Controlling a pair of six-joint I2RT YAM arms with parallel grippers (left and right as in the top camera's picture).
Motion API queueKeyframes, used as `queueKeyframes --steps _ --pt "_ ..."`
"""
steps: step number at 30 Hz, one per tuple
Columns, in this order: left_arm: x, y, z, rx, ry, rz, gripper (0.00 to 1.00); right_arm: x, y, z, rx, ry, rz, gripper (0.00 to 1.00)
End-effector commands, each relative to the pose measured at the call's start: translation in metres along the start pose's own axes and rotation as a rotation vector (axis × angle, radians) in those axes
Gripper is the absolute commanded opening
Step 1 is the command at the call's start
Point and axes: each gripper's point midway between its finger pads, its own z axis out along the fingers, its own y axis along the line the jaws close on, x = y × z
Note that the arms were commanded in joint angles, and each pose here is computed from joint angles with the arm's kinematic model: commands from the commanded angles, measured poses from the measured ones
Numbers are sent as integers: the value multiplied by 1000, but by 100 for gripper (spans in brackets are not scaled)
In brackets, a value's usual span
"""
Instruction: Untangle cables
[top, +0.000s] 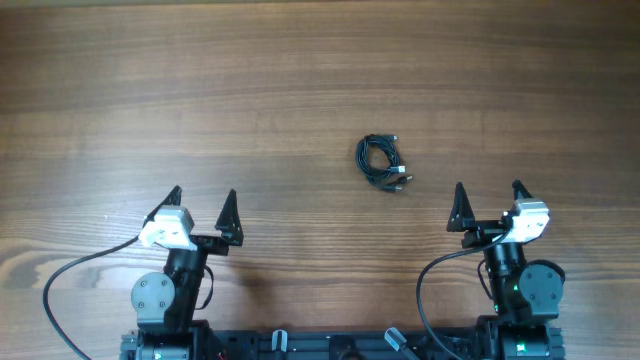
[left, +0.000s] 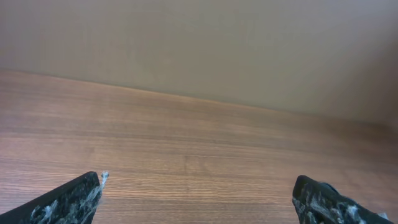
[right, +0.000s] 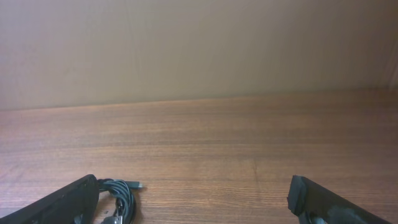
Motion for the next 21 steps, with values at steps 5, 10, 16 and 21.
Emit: queueKeyframes --steps 5,10,16,21 --pt "-32 -12 -4 25 1 -40 100 1 -3 0 16 2 -8 100" --pt "-56 -26 3 70 62 -54 100 1 -3 0 16 2 -8 100" --pt "-84 -45 35 138 198 -164 100 1 -3 0 16 2 -8 100" --pt "-95 -83 72 296 370 -208 100 1 -3 0 16 2 -8 100"
